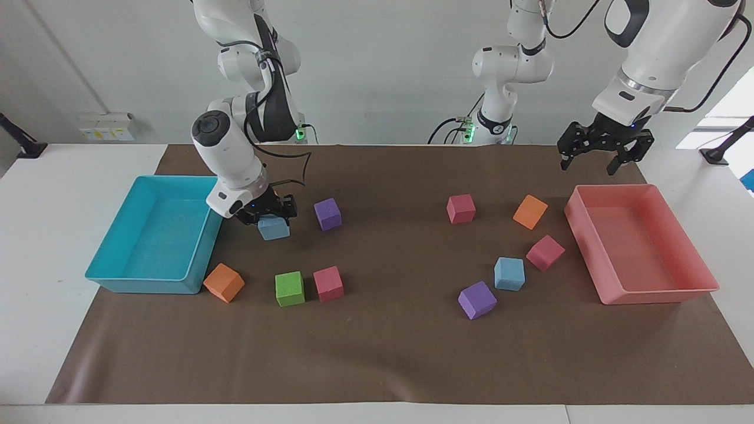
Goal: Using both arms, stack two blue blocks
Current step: 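Close the right gripper on the blue cube and lift it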
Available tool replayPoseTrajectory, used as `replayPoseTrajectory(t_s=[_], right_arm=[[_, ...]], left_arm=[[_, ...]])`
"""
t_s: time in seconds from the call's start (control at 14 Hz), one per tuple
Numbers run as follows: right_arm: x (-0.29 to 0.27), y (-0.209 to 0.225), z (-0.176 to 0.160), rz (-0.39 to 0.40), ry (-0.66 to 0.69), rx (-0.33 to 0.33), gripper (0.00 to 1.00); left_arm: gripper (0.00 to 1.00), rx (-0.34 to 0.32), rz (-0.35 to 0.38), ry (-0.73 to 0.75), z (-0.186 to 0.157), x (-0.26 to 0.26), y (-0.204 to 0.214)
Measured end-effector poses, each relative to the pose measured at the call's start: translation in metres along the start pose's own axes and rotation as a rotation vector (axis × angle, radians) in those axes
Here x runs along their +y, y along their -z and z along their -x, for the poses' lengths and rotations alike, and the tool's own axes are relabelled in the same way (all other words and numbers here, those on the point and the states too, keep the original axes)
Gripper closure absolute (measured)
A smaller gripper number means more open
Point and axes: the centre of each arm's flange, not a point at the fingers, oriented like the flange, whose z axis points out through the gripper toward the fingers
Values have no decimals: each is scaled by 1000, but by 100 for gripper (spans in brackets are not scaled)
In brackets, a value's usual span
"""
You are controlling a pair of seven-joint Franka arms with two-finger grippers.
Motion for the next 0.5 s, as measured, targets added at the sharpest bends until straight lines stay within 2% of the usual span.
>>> replayPoseTrajectory(t_s=[0.14,0.5], right_arm=[[-27,4,-3,5,-28,9,38],[-134,-7,-17,8,-70,22,38]], left_arm=[[0,0,0,0,0,0,0],[0,0,0,0,0,0,0]])
